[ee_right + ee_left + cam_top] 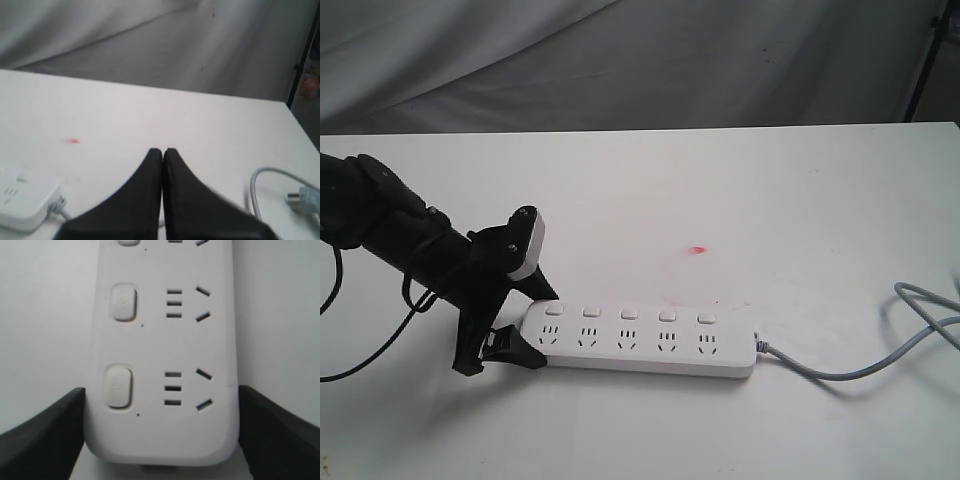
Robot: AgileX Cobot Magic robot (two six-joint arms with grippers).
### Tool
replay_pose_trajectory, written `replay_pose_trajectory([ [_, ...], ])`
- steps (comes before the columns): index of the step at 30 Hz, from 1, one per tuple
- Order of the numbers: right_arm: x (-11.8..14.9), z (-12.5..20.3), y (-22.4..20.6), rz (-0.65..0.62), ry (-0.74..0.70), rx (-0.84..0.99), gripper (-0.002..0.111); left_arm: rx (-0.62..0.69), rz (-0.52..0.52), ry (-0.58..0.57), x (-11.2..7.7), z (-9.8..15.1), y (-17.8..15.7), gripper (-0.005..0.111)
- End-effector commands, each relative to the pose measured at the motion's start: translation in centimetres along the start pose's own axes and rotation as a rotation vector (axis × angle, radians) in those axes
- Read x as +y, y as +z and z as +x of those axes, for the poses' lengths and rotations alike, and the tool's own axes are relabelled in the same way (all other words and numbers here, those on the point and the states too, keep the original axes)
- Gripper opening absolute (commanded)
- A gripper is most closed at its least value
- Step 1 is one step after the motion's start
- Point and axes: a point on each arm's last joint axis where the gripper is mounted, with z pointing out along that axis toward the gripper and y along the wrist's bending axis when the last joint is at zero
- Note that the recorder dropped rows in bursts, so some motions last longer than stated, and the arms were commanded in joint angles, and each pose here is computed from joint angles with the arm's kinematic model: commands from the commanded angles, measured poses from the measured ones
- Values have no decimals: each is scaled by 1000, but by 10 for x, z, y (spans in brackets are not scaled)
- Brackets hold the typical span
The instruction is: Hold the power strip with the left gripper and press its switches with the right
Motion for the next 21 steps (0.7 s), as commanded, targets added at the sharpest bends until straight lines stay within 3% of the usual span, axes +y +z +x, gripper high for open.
replay_pose_trajectory([
  [1, 0, -17, -2, 3, -9, -203, 0, -1, 9, 3, 0, -1, 1, 6],
  [11, -1, -54, -19, 17, -8, -646, 0, -1, 9, 3, 0, -1, 1, 6],
  [21, -1, -57, -21, 9, 21, -692, 0, -1, 9, 3, 0, -1, 1, 6],
])
